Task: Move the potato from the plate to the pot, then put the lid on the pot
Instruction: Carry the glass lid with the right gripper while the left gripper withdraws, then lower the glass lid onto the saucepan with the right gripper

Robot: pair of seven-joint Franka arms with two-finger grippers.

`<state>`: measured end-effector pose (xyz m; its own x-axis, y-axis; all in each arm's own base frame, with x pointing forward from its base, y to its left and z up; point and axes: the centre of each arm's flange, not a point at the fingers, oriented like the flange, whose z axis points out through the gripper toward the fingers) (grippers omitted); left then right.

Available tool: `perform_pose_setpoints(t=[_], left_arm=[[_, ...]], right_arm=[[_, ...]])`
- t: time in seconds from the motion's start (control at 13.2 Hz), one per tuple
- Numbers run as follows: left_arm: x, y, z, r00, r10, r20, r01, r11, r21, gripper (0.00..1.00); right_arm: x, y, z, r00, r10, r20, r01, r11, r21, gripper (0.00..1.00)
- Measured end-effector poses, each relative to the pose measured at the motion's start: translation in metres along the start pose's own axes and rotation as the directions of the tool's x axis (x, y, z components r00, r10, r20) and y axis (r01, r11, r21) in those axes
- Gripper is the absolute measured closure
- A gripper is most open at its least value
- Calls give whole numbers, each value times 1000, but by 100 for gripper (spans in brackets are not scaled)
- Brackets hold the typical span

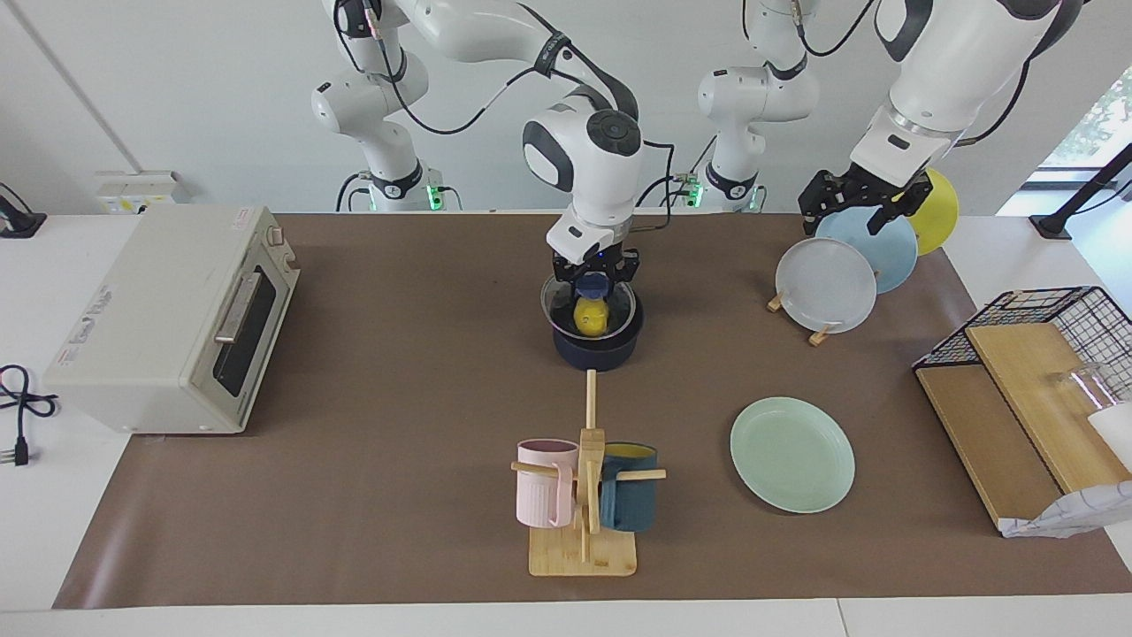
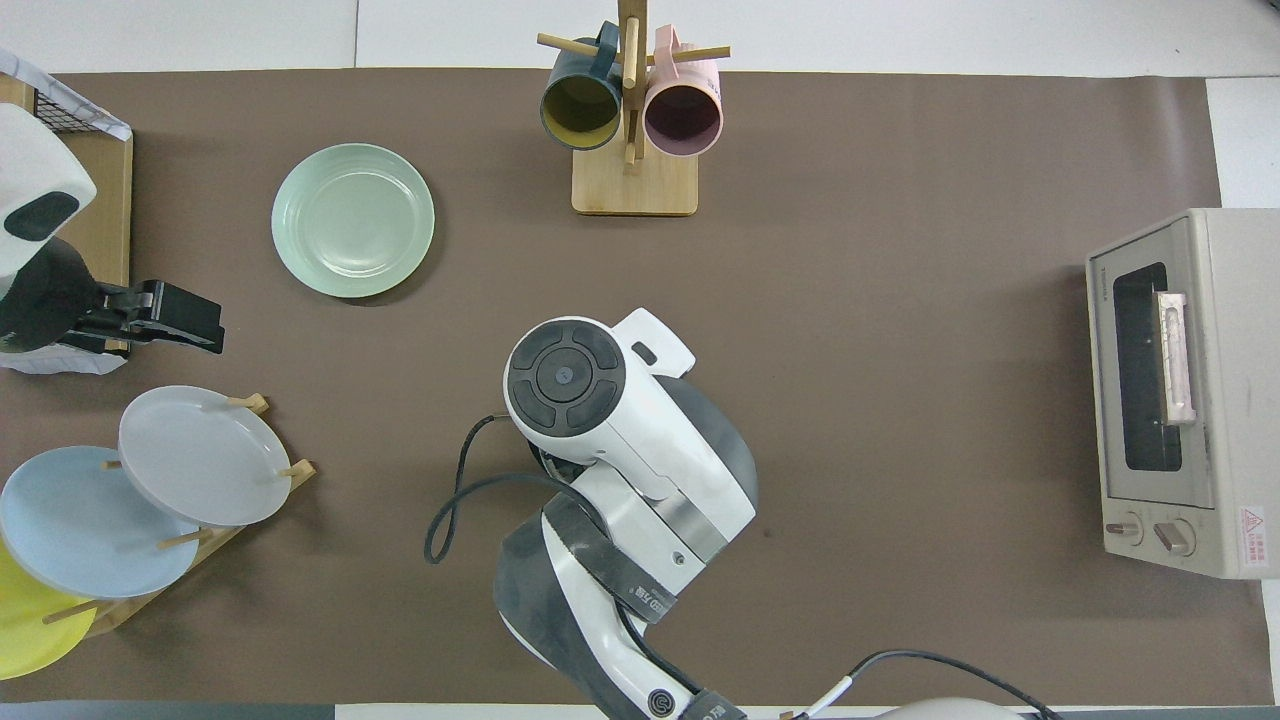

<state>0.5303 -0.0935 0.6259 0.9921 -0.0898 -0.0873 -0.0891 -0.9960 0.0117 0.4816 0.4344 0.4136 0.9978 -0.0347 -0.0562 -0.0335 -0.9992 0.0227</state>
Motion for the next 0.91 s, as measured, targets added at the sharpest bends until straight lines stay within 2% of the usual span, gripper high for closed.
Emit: perform_pose_setpoints(t=[0.15,0.45,0.91], left_arm=[[0,0,0,1000,0,-4,0,1000,-2,0],[7,0,-5,998,-1,-65,1,1000,-7,0],[8,-7,-4,998,-16,-68,15,1000,-9,0]], right_arm=[[1,-2,-1,1000,12,-8,-12,1000,26,34],[2,-4,7,999,31,-20,-30,997,65,34],[-1,-1,8,999,33,-33,-30,997,77,34]])
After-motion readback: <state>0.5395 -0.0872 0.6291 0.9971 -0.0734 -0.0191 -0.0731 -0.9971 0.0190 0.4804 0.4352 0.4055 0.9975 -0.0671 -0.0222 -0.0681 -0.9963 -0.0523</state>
